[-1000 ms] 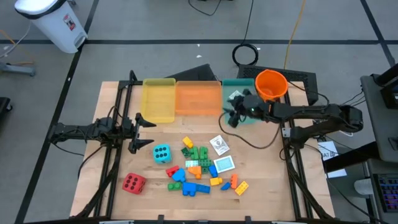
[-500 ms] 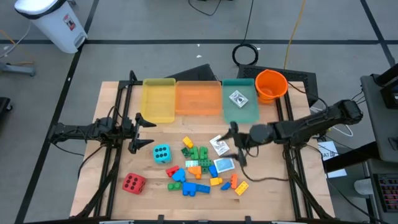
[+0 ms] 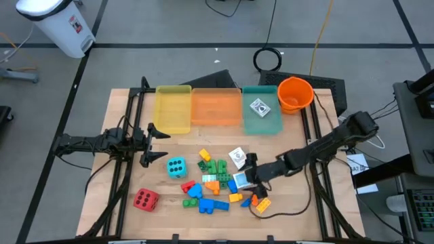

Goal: Pick & Place Toys
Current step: Put the blue game card into the green bin

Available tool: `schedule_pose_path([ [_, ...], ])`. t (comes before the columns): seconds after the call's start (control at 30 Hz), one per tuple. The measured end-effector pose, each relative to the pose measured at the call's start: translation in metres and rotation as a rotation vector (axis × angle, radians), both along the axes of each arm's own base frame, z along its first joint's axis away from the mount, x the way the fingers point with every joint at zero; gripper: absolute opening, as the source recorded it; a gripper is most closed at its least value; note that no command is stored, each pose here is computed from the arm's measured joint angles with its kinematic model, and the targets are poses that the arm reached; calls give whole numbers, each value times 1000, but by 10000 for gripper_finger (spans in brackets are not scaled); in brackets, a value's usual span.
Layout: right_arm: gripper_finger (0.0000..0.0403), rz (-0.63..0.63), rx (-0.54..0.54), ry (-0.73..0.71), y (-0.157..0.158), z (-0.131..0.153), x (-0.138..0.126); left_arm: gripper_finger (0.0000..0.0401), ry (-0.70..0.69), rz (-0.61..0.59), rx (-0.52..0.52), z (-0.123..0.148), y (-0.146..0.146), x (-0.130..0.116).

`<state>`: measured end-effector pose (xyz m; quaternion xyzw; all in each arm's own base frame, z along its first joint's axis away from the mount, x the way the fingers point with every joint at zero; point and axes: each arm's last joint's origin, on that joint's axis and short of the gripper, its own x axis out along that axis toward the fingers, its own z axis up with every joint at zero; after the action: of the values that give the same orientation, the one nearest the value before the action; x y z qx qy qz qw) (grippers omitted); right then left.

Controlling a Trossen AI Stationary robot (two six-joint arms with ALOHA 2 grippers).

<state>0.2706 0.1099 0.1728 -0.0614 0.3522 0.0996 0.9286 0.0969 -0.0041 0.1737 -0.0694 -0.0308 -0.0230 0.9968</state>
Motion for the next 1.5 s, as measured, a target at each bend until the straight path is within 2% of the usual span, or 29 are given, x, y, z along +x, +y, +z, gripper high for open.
schedule_pose_path([
  [0.23,356,10,-103,183,-6,-38,2,365,-1,0,0,0,0,0],
  [0.43,352,46,-80,275,-15,-50,4,365,0,0,0,0,0,0],
  [0.53,331,45,-47,305,-21,-52,6,365,0,0,0,0,0,0],
  [0.73,262,40,-23,316,-28,-52,7,365,-1,0,0,0,0,0],
  [0.87,261,43,-29,314,-29,-52,7,365,-1,0,0,0,0,0],
  [1.0,261,60,-31,290,-29,-44,4,365,-1,0,0,0,0,0],
  [1.17,261,66,-18,206,-30,-15,-3,365,0,0,0,0,0,0],
  [1.5,261,-18,102,39,-40,46,-29,365,-1,0,0,0,0,0],
])
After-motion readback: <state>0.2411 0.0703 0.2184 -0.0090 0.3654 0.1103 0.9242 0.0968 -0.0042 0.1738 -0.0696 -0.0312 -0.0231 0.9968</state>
